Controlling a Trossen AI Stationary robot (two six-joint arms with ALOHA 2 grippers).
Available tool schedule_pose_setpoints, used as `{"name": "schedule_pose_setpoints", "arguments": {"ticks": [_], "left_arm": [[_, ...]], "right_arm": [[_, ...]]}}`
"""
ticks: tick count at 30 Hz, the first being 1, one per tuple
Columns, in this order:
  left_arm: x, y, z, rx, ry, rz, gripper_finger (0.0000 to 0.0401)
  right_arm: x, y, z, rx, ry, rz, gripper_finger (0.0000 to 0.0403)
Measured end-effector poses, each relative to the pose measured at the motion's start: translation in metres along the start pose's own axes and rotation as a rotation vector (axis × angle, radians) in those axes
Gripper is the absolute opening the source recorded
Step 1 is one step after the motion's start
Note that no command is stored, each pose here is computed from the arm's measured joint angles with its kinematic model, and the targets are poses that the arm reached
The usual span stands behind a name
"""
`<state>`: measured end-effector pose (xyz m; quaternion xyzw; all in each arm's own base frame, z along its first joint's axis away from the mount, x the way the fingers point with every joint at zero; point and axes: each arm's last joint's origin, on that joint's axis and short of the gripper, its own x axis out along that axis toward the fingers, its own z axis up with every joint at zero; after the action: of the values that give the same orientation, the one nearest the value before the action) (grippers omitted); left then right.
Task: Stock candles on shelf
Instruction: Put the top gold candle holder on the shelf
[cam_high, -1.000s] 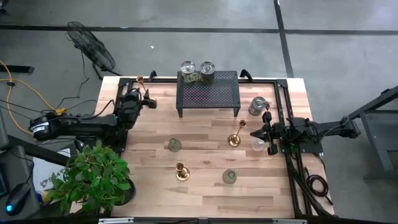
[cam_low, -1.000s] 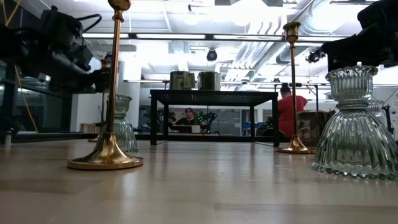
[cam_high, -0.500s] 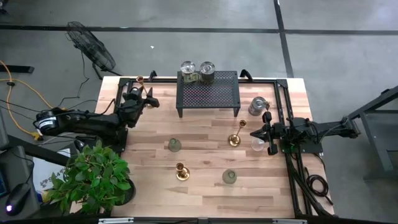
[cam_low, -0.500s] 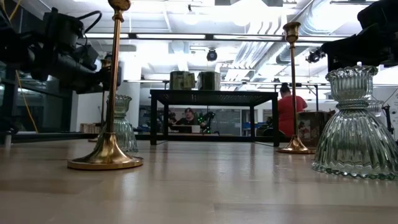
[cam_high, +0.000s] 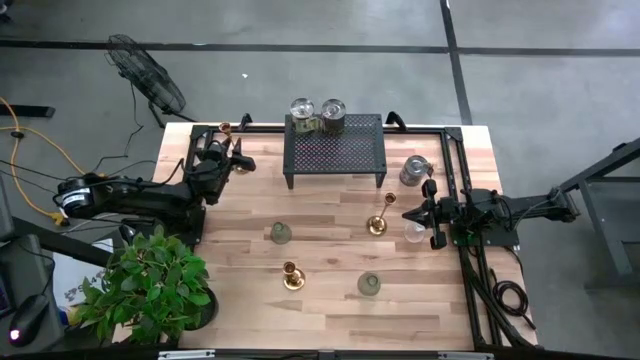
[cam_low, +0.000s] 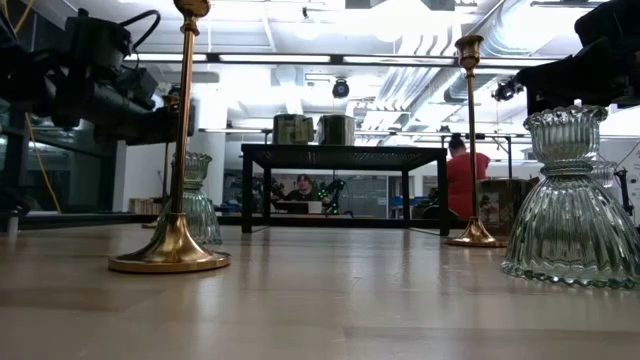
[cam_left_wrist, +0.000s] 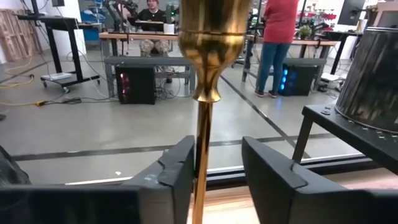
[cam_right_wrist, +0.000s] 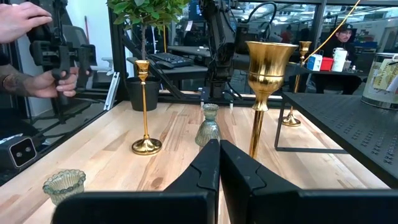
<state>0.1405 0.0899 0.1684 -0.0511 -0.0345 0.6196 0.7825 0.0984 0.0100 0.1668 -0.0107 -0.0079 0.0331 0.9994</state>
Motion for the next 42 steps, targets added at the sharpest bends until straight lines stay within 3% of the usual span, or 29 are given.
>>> {"name": "schedule_pose_setpoints", "arguments": {"ticks": [15,26,30,36,42], "left_arm": [[0.0,0.001,-0.003,0.027,0.021,0.006,0.0011],[0.002,-0.003,0.0,0.053,0.03,-0.004,0.0009],[0.008,-0.013,0.014,0.129,0.019,-0.01,0.0009],[0.012,-0.022,0.033,0.123,-0.014,-0.03,0.0011],[0.006,-0.035,0.059,0.201,-0.023,-0.036,0.0012]], "right_arm": [[0.0,0.0,0.0,0.0,0.0,0.0,0.0003],[0.0,0.0,0.0,0.0,0.0,0.0,0.0003],[0.0,0.0,0.0,0.0,0.0,0.0,0.0003],[0.0,0.0,0.0,0.0,0.0,0.0,0.0003],[0.0,0.0,0.0,0.0,0.0,0.0,0.0003]]}}
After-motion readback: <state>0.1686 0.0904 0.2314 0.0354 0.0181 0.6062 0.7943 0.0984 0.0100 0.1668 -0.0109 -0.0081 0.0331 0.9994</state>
